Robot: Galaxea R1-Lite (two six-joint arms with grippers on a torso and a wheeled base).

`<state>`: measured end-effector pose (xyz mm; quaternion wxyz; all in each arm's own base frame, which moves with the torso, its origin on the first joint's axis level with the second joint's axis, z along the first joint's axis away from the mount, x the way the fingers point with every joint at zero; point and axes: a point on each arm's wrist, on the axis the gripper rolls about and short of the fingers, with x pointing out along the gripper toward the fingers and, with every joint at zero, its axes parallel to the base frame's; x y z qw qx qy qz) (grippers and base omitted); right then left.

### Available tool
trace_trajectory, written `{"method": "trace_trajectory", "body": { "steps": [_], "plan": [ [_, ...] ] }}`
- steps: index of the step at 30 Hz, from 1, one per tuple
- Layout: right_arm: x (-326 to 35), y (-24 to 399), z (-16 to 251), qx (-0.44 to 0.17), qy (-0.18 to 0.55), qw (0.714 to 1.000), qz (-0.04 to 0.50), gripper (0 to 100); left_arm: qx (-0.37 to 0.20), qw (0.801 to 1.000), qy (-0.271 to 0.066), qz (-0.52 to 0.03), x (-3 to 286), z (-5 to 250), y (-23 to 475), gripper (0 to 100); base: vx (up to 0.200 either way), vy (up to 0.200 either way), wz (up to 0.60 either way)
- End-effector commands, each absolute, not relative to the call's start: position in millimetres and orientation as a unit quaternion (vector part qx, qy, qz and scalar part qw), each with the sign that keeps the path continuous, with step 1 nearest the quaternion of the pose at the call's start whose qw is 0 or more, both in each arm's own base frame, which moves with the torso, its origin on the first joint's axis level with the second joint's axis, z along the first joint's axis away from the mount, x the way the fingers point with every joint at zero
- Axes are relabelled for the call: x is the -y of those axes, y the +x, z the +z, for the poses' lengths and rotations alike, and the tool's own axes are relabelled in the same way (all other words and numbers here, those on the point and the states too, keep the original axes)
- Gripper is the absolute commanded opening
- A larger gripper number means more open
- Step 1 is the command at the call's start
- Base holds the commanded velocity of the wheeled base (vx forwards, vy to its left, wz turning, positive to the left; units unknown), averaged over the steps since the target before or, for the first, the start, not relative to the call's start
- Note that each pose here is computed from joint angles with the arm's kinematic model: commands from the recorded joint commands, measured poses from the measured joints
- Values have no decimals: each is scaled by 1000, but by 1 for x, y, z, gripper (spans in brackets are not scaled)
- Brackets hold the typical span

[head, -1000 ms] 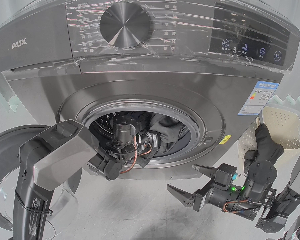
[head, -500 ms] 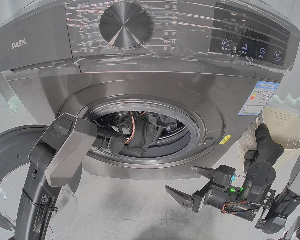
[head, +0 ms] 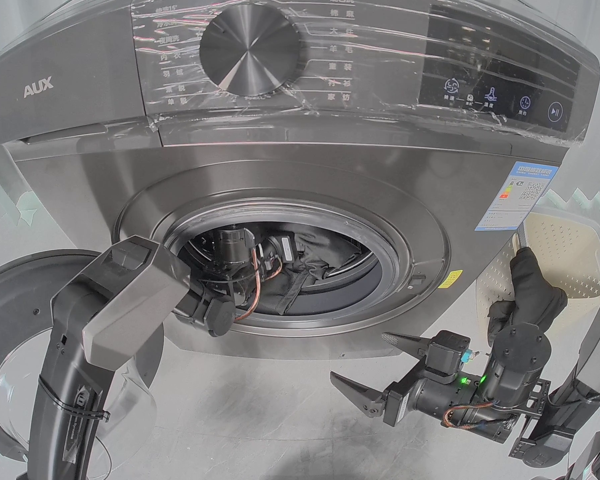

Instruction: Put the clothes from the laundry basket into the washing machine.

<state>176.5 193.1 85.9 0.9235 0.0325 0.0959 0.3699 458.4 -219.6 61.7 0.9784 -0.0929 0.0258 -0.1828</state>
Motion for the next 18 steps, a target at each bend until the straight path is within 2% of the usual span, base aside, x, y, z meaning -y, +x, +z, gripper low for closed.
{"method": "trace_trajectory", "body": {
  "steps": [1, 10, 18],
  "plan": [
    [-193, 177, 86, -96, 32, 923, 370, 100, -82, 970, -53, -223, 204, 80, 415, 100, 0, 0, 0],
    [-193, 177, 86, -96, 32, 923, 370, 100, -119, 952, -37, -281, 199, 92, 373, 100, 0, 0, 0],
    [-193, 176, 86, -96, 33, 924, 370, 100, -152, 926, -13, -344, 203, 82, 344, 100, 0, 0, 0]
  ]
}}
